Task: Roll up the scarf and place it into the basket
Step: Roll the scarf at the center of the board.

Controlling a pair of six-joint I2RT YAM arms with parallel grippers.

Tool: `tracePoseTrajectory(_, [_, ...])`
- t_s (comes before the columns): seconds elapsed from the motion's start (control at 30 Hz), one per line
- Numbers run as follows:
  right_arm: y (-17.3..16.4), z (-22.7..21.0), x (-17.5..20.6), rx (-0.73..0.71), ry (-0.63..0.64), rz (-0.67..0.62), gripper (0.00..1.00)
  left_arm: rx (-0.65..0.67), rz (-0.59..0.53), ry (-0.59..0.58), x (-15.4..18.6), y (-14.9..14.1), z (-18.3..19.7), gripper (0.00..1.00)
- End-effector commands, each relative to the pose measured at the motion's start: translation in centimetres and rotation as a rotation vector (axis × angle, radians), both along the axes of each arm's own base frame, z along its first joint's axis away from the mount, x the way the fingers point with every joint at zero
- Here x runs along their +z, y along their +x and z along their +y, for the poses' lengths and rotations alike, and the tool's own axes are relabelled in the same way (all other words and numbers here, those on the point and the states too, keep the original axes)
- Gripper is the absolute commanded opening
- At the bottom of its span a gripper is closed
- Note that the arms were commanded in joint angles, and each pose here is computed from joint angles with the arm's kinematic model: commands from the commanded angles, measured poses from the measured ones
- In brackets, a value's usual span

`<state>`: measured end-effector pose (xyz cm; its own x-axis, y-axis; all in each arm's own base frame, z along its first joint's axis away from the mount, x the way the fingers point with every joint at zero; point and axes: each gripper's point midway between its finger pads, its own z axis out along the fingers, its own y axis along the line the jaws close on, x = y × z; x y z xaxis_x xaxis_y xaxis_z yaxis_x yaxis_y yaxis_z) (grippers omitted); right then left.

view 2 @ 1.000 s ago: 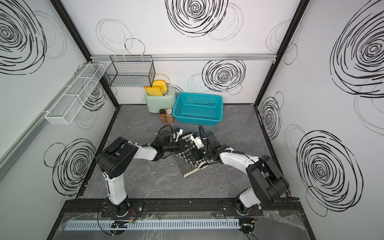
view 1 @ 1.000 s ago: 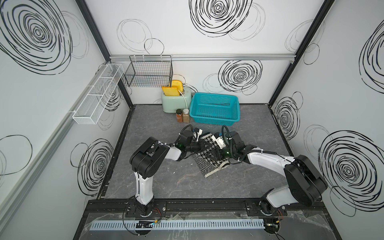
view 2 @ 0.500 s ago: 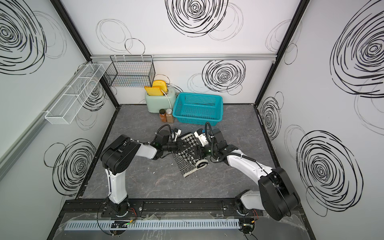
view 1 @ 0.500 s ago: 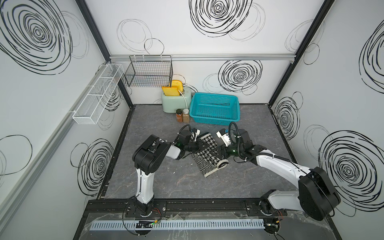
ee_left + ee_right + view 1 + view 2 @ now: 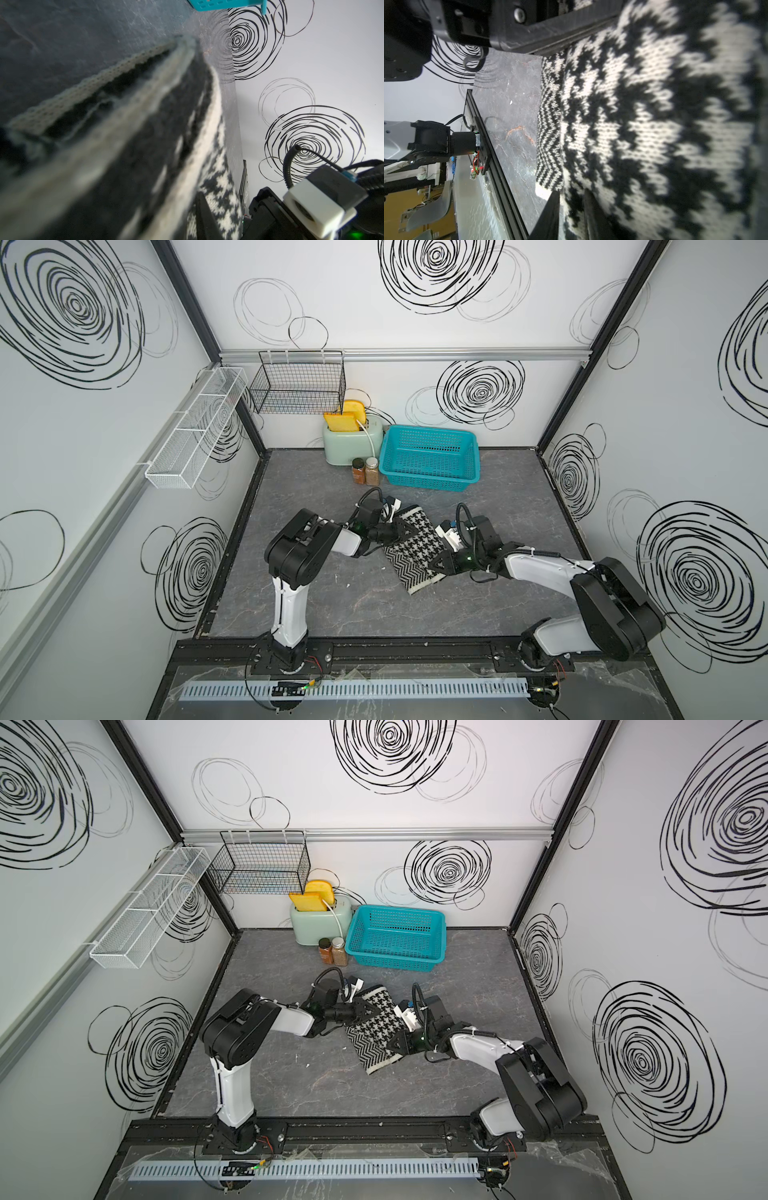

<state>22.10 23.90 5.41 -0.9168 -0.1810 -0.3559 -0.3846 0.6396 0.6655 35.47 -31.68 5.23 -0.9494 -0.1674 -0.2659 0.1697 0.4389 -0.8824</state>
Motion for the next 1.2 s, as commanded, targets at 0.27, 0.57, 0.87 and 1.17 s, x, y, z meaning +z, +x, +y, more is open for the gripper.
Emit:
tracePoseTrajectory(0.27, [3.4, -1.5, 4.3, -0.091, -0.076, -0.014, 0.69, 0.017, 0.035, 0.071, -1.4, 0.4, 1.2, 0.16])
tracePoseTrajectory(0.57, [6.5, -1.5, 7.1, -0.075, -0.058, -0.100, 0.83, 0.006, 0.017, 0.096, -1.2, 0.6, 1.2, 0.16])
tracePoseTrajectory(0.87, [8.5, -2.0, 0.5, -0.005, -0.052, -0.030, 0.88, 0.003, 0.010, 0.098, -1.9, 0.1, 1.4, 0.16])
tracePoseTrajectory(1.17, [7.1, -1.1, -1.8, 0.017, 0.017, 0.041, 0.87, 0.010, 0.025, 0.091, -2.3, -0.6, 1.8, 0.15])
